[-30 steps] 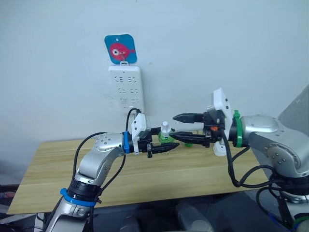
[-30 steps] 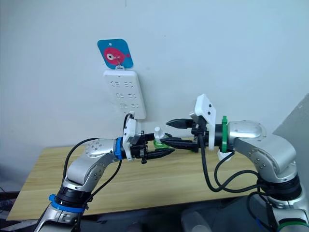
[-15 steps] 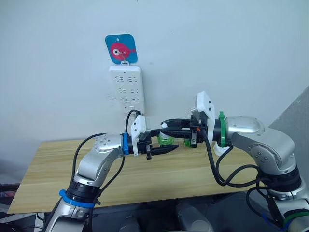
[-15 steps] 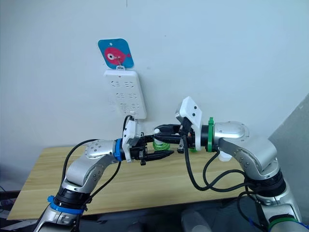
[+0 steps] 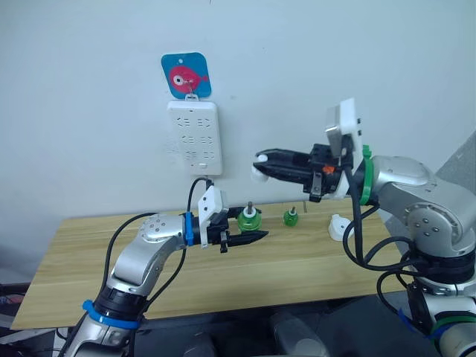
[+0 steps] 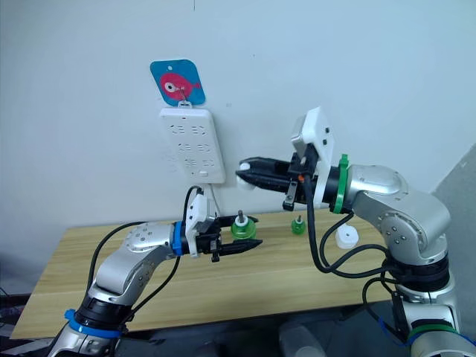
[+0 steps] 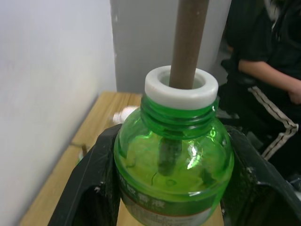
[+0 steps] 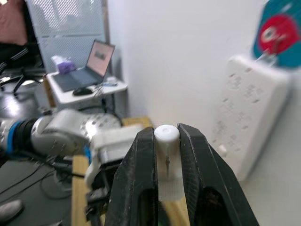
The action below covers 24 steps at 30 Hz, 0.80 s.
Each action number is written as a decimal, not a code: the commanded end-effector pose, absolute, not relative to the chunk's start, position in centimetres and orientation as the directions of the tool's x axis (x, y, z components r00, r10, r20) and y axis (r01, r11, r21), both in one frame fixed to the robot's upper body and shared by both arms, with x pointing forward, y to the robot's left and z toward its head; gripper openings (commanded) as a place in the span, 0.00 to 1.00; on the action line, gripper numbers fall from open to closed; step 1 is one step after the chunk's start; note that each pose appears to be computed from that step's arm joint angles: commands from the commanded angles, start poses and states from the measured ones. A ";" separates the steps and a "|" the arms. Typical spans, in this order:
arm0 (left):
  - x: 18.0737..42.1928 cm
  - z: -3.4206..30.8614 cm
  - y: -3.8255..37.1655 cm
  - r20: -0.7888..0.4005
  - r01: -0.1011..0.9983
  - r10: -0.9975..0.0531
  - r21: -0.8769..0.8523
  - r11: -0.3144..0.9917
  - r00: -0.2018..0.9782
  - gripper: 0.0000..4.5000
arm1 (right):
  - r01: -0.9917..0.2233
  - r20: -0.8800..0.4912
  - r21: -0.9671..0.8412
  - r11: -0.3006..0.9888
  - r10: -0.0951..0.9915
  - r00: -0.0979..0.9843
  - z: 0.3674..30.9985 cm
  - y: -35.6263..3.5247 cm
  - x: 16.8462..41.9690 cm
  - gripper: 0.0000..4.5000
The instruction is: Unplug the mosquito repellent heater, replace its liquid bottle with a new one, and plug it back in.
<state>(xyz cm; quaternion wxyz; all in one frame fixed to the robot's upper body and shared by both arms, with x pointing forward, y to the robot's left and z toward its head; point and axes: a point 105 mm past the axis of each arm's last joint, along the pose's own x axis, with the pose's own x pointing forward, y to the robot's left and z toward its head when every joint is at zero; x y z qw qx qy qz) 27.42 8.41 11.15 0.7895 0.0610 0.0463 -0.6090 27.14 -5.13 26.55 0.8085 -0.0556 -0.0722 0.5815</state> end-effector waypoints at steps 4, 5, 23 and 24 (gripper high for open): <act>27.3 9.6 11.7 -0.200 0.929 -0.908 0.048 0.366 0.368 0.51 | -0.814 -0.010 -0.191 0.548 0.828 0.560 20.3 -7.7 29.9 0.07; 27.0 9.2 12.3 -0.217 0.923 -0.898 0.046 0.381 0.381 0.51 | -0.788 -0.045 -0.192 0.585 0.796 0.603 18.1 -8.2 30.3 0.07; 24.3 9.2 13.0 -0.270 0.933 -0.895 0.041 0.358 0.356 0.51 | -0.389 -0.255 -0.167 0.906 0.341 0.905 0.8 -15.0 35.8 0.07; 24.3 9.3 13.0 -0.270 0.933 -0.895 0.042 0.357 0.355 0.51 | -0.377 -0.255 -0.174 0.910 0.328 0.909 0.6 -15.2 36.0 0.07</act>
